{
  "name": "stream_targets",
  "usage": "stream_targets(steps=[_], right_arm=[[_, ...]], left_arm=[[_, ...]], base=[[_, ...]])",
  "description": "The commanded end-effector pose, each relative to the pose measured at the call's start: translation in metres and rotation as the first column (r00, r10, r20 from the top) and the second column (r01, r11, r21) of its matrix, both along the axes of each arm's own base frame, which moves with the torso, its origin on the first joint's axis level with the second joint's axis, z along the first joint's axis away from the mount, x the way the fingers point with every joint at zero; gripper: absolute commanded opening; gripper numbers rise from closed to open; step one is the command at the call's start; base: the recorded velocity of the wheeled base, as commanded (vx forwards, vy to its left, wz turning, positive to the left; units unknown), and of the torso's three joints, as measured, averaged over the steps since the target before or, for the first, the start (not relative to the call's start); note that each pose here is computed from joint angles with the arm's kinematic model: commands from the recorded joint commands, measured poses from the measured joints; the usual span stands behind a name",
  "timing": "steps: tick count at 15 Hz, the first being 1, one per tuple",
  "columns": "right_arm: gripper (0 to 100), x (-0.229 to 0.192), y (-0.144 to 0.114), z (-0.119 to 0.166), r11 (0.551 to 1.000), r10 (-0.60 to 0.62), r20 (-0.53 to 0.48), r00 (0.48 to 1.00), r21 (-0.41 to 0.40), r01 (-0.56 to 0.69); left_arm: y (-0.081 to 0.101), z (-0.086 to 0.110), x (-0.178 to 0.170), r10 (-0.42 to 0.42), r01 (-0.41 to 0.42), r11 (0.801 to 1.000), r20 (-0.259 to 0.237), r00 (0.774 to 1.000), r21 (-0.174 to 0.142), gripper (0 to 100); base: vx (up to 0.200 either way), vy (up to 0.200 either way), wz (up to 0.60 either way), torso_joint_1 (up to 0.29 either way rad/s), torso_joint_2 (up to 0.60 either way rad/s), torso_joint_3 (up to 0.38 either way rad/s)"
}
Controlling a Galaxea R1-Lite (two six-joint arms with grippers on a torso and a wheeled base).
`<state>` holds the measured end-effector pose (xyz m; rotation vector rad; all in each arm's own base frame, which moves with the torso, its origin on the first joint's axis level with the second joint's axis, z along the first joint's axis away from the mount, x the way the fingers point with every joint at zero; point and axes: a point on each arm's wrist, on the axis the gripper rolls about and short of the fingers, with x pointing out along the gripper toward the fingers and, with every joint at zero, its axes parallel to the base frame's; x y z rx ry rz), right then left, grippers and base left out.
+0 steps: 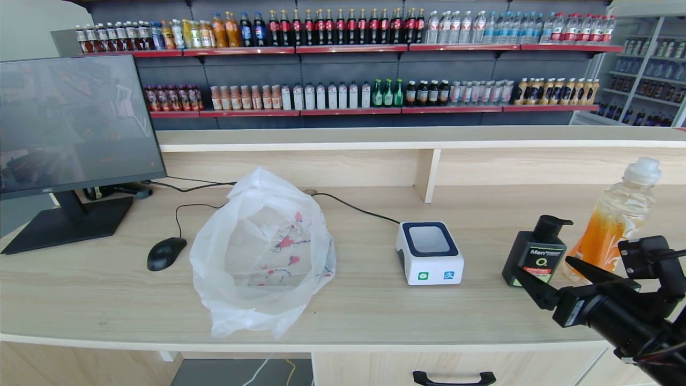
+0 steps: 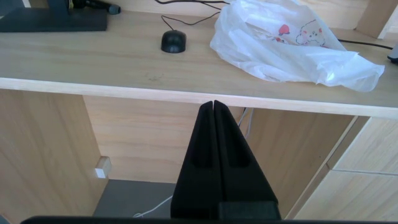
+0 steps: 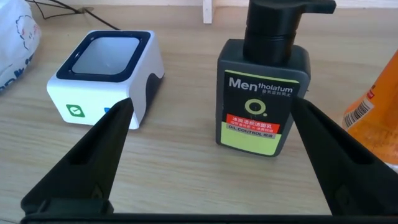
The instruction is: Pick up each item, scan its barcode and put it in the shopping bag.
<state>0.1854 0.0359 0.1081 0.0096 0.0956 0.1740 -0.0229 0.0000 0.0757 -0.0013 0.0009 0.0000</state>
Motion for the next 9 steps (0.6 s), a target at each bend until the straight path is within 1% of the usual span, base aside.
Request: stream_targets(steps=[1,9], right_arm=[[100,0.001,0.000,-0.001,1.000,0.000,-0.004,1.000,0.000,0.000],[100,0.016,-0.001,-0.001,1.000,-0.018,0.004,1.000,-0.002,0.018]], left_arm=[[0.000,0.000,0.000,0.000,0.000,1.000,0.001,1.000,0.000,0],[0.000,0.000,0.000,0.000,0.000,1.000,0.001,1.000,0.000,0]], base=[[0.000,0.000,0.00,0.000,0.00,0.000],[0.000,0.000,0.00,0.000,0.00,0.000]])
